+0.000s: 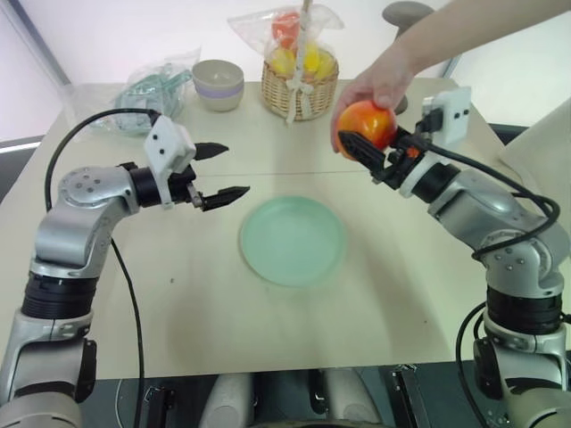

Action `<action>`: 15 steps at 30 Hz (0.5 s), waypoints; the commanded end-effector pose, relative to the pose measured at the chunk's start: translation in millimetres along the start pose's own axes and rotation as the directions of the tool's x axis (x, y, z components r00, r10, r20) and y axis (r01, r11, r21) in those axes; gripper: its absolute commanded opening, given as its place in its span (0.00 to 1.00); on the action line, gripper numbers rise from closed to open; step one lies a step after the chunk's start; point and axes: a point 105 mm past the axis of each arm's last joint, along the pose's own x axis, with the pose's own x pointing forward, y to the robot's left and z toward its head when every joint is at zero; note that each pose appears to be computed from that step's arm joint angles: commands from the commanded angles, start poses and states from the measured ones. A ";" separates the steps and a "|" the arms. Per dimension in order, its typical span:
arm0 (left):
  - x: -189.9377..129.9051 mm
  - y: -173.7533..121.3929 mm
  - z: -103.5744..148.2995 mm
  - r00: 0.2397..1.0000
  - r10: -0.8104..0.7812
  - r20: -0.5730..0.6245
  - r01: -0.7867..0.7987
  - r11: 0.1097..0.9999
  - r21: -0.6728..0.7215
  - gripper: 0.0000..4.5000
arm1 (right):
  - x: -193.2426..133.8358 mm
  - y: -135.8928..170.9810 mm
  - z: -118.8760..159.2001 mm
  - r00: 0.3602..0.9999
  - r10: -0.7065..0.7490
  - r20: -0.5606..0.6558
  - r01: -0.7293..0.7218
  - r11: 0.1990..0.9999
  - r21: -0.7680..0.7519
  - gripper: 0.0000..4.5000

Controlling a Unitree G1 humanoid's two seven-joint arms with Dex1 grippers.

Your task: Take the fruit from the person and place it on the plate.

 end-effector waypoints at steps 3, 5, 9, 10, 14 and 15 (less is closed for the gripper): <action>-4.2 3.7 15.3 0.999 0.019 0.043 -0.021 0.999 0.047 1.00 | -5.0 4.7 21.0 0.998 0.018 0.061 -0.015 0.999 -0.038 0.70; -4.1 4.1 15.2 0.999 0.020 0.043 -0.022 0.999 0.047 1.00 | -6.7 6.3 21.2 0.998 0.026 0.054 -0.024 0.999 -0.045 0.70; -4.9 5.0 15.8 0.999 0.023 0.045 -0.025 0.999 0.045 1.00 | -20.1 20.2 17.4 0.994 0.106 -0.003 -0.106 0.991 -0.077 0.70; -5.2 4.8 16.0 0.999 0.021 0.046 -0.023 0.999 0.043 1.00 | -23.8 24.4 15.9 0.991 0.131 -0.022 -0.133 0.988 -0.083 0.70; -6.4 3.4 15.8 0.999 0.002 0.046 -0.004 1.000 0.027 1.00 | -32.0 37.1 9.1 0.974 0.212 -0.085 -0.218 0.972 -0.082 0.70; -7.2 0.9 15.6 0.999 -0.018 0.043 0.017 1.000 0.016 1.00 | -34.5 43.6 5.6 0.960 0.257 -0.111 -0.266 0.961 -0.079 0.70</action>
